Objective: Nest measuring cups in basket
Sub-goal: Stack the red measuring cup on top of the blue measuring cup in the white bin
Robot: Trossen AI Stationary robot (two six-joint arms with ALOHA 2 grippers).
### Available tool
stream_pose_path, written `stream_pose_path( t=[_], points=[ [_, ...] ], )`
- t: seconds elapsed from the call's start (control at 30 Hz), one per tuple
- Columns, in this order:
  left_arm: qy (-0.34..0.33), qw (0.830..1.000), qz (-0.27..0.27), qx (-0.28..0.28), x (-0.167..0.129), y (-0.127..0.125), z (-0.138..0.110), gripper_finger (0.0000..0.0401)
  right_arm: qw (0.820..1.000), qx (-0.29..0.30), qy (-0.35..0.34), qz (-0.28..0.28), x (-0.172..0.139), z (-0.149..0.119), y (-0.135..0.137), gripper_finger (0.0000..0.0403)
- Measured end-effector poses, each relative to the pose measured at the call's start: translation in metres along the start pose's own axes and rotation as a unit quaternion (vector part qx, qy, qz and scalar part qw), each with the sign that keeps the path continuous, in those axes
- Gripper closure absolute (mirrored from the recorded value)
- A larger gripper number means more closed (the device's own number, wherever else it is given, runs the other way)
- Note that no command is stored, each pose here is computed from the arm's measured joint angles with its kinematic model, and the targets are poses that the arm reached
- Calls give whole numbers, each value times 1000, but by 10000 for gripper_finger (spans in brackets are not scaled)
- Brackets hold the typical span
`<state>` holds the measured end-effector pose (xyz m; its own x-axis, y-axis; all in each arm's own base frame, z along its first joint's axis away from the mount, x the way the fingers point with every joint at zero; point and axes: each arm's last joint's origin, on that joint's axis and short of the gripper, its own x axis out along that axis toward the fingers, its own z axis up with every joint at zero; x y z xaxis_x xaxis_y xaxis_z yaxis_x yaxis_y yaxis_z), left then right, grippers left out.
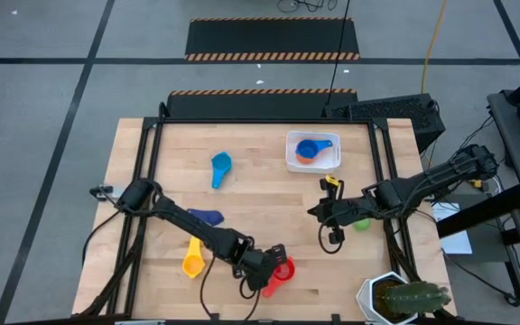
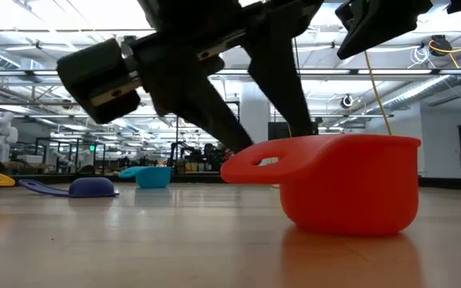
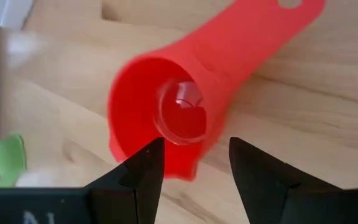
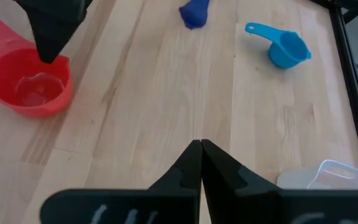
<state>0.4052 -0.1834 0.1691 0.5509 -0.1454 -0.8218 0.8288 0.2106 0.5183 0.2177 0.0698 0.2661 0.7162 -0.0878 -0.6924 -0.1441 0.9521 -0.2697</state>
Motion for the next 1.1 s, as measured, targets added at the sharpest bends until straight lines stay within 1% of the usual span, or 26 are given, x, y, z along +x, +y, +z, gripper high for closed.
stream_pose_path(
  t=[0.07,0.13,0.27,0.4,0.57,0.63,0.67,0.7,0.8,0.87,0.93,1.03,1.1],
  points=[
    [3,1000,-5,2,3,1,-4,223,1000,-1,0,0,0,0,0,403],
    [1,1000,-17,0,9,0,-9,237,1000,-2,0,0,0,0,0,403],
    [-9,1000,-27,-4,21,-1,-15,276,1000,-2,-1,0,0,0,0,403],
    [-17,1000,-17,-18,19,4,-16,319,1000,-2,0,0,0,0,0,403],
    [14,995,18,-97,16,13,-25,386,1000,0,1,0,0,0,0,403],
    [38,989,40,-134,13,18,-31,388,1000,8,0,-2,0,0,0,403],
    [53,985,48,-154,11,19,-34,385,1000,12,0,-5,0,0,0,403],
    [65,981,58,-171,10,22,-38,381,1000,17,-1,-21,0,0,-1,403],
    [105,966,91,-220,4,30,-53,378,994,32,0,-101,-1,0,-6,403],
    [129,950,118,-259,1,38,-65,387,990,43,0,-135,-1,0,-8,400],
    [153,931,137,-302,-4,44,-80,392,986,52,1,-157,-1,-1,-10,395],
    [181,896,163,-371,-10,53,-105,384,979,64,13,-195,-2,-4,-13,383],
    [194,877,166,-407,-17,57,-120,379,972,70,24,-225,-2,-8,-15,373]
  ],
)
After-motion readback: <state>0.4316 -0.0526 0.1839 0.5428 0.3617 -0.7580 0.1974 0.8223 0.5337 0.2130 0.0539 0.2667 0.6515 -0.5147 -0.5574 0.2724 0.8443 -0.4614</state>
